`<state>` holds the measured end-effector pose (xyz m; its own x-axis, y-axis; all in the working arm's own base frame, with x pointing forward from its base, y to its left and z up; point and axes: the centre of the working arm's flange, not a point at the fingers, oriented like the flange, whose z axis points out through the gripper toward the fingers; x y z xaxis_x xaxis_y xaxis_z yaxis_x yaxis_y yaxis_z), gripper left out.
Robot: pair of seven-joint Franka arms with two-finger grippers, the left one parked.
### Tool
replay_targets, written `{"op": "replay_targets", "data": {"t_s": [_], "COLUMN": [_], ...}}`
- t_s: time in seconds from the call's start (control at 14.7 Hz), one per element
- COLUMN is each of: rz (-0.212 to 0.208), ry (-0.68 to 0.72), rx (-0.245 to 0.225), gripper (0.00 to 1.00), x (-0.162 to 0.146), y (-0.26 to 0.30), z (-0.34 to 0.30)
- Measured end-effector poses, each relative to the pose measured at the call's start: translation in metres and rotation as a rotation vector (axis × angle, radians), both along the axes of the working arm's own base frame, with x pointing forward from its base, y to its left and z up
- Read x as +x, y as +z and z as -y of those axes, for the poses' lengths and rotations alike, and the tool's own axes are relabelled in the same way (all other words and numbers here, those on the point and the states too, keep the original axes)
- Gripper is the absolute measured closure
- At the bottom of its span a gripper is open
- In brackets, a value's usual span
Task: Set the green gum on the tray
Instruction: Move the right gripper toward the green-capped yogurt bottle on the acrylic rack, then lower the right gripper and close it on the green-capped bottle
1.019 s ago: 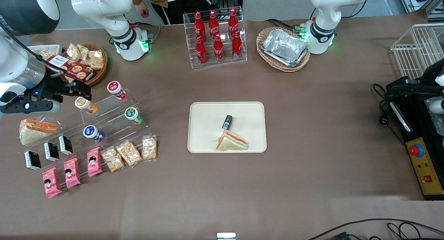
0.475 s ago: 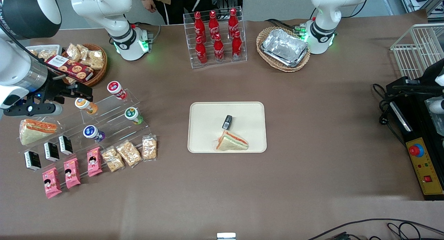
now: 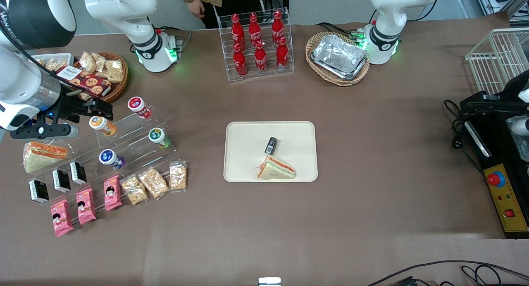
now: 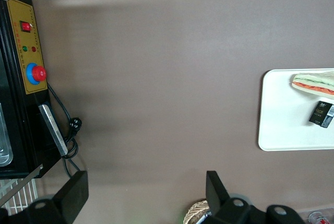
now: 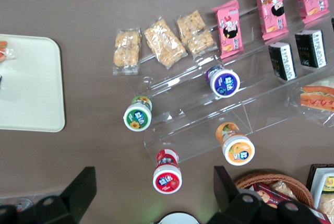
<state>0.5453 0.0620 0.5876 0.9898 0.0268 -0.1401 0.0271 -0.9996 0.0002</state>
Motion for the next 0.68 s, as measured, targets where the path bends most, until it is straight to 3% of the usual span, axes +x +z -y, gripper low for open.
{"op": "replay_targets", "data": {"t_s": [0.2,0.68], "rz": [-0.018,0.031], "ry": [0.001,0.011], "rx": [-0.002,0.014], "gripper": [0.0,0.0], "x": [-0.01,-0.042], "y": [-0.01,-0.049], "z": [-0.001,-0.01]}}
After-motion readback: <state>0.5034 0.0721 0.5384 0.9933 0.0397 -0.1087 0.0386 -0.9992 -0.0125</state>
